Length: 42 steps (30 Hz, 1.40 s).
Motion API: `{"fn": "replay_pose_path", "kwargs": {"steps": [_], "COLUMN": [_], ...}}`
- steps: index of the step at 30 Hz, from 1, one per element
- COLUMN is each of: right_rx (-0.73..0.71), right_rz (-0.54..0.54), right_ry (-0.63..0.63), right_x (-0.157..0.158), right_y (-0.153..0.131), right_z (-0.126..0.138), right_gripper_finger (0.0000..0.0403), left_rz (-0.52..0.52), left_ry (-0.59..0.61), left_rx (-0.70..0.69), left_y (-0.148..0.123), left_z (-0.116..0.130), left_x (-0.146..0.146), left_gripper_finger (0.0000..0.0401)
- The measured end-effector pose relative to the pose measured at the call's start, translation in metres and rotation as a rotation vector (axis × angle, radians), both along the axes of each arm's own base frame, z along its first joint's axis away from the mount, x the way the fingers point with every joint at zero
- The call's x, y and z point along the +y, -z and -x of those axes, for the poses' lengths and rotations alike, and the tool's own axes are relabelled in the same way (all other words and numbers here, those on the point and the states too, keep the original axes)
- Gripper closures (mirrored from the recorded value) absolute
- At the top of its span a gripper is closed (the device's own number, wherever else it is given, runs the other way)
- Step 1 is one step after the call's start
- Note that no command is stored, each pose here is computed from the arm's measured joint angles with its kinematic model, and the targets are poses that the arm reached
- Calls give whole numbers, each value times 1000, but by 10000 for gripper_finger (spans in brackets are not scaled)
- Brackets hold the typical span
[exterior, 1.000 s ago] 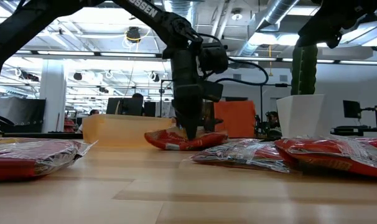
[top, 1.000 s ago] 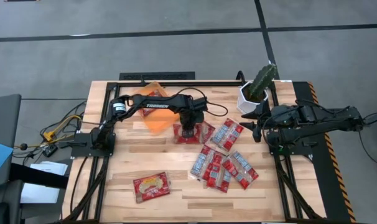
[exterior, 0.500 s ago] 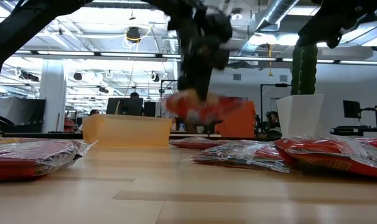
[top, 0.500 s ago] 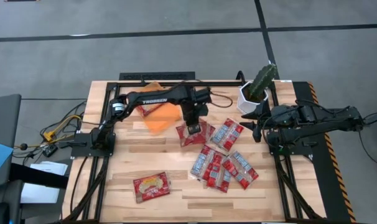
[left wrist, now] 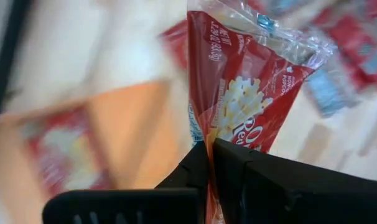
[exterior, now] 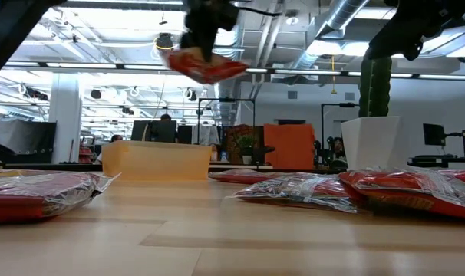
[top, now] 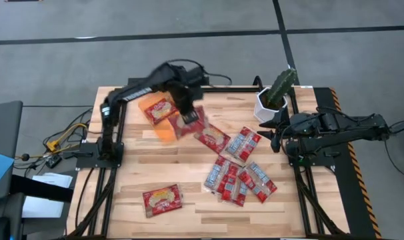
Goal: Sort popcorn bags into baskets
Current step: Put the red popcorn bag into the orange bin
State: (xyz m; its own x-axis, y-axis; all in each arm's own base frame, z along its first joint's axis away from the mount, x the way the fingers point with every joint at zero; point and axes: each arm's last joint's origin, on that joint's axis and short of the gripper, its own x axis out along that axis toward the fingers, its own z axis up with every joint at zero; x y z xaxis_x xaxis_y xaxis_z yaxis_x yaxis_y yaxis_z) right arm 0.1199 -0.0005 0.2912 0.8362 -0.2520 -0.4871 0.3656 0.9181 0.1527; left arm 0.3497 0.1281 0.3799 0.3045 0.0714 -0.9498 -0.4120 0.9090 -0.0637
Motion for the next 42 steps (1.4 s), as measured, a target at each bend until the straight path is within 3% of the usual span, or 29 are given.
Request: {"fn": "replay_pose_path", "kwargs": {"steps": [6,10,20,25,30,35,42], "right_rx": [1,1,-1,-1,-5,-4,-5], "right_rz": [0,0,-14,-14,-27,-28,-29], "right_ry": [0,0,8,9,16,16,17], "right_x": [0,0,0,0,0,0,0], "right_y": [0,0,0,0,0,0,0], "right_z": [0,0,0,0,0,0,0], "right_gripper_finger": [225,227,221,224,230,231,225], "left_rz": [-87,-110,-75,-28,-9,44,29], "left_ry": [-211,-310,-412,-434,-458,-438,-366], "left_rx": [-3,1,-66,-70,-109,-123,-135], "left_y": [-21,-16,58,103,132,146,147], "left_z": [45,69,109,113,112,112,110], "left_x": [36,52,57,54,54,49,48], "left_gripper_finger": [401,401,401,401,401,401,401]}}
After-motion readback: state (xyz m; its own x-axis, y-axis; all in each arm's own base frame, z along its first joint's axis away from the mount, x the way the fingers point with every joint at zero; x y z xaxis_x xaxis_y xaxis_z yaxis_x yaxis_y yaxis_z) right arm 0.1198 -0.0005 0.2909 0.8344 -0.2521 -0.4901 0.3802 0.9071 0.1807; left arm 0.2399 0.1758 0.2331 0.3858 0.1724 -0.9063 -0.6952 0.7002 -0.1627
